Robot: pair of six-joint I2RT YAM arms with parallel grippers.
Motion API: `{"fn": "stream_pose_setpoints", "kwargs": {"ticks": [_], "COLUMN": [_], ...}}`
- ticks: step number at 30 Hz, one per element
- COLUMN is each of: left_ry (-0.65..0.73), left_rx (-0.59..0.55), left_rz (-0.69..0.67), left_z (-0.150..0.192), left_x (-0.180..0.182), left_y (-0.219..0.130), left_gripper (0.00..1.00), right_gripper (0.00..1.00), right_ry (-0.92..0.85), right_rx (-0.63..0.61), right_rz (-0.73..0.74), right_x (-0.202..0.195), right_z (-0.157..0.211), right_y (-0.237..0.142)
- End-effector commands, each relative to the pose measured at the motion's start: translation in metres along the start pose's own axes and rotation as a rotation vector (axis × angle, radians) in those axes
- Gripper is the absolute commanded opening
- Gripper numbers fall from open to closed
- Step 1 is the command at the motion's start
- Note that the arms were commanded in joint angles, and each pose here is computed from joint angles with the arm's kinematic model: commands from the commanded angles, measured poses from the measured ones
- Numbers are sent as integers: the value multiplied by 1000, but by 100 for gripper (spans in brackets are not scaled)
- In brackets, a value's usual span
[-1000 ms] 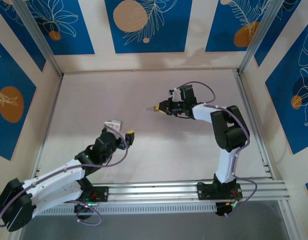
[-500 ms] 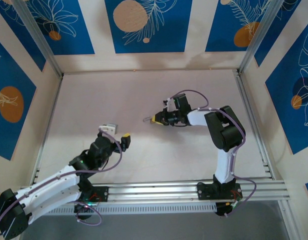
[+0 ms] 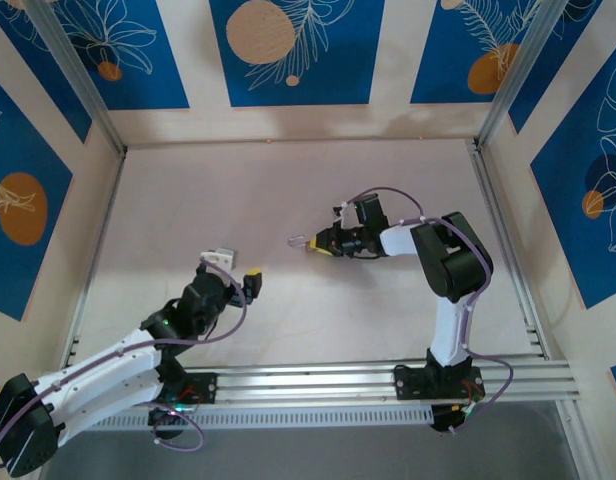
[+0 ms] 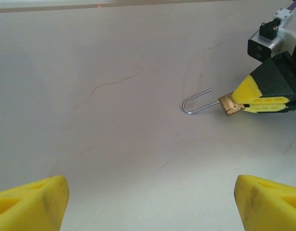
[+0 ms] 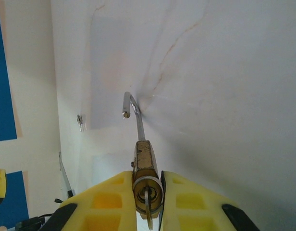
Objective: Unlock with the key
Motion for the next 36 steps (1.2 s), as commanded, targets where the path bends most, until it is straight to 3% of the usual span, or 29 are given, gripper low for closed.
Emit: {"fn": "stream_pose_setpoints", "kwargs": {"ticks": [1, 6, 14, 22, 26, 32, 36], "left_ry": [8, -10, -68, -158, -162, -44, 30], "left_rx": [-23, -7, -52, -6, 5, 28, 37], "left_rz": [-8, -51, -178, -329, -335, -249, -214], "left_z": [-7, -23, -60, -69, -84, -137, -169], "left_x": [1, 6, 26, 57, 65, 58, 53], "left_y": [1, -1, -19, -33, -38, -29, -10], "left_gripper": [89, 92, 97, 94, 95, 97, 99], "right_gripper": [20, 44, 51, 51, 52, 56, 57], "right_ry": [39, 79, 80, -27, -44, -71, -36], "right_rx": [12, -20, -172, -247, -356, -565, -557], "right_rz": [14, 42, 125, 180, 397, 802, 889], "right_x": [-11, -17, -7, 24, 16, -4, -16], "right_z": [-8, -18, -30, -7, 0, -19, -39], "right_y": [1, -6, -42, -80, -111, -160, -169]}}
Point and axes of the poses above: each hand's point on the last joint's axis, 136 mm out from that joint toward the fingers, its own y axis out along the fingers, its own x axis along the line the jaws close on, z = x × y, the point moved 6 cm from there along -y, back along the fingers, and after that the axes turned 14 degrees about y, right-handed, at the moved point
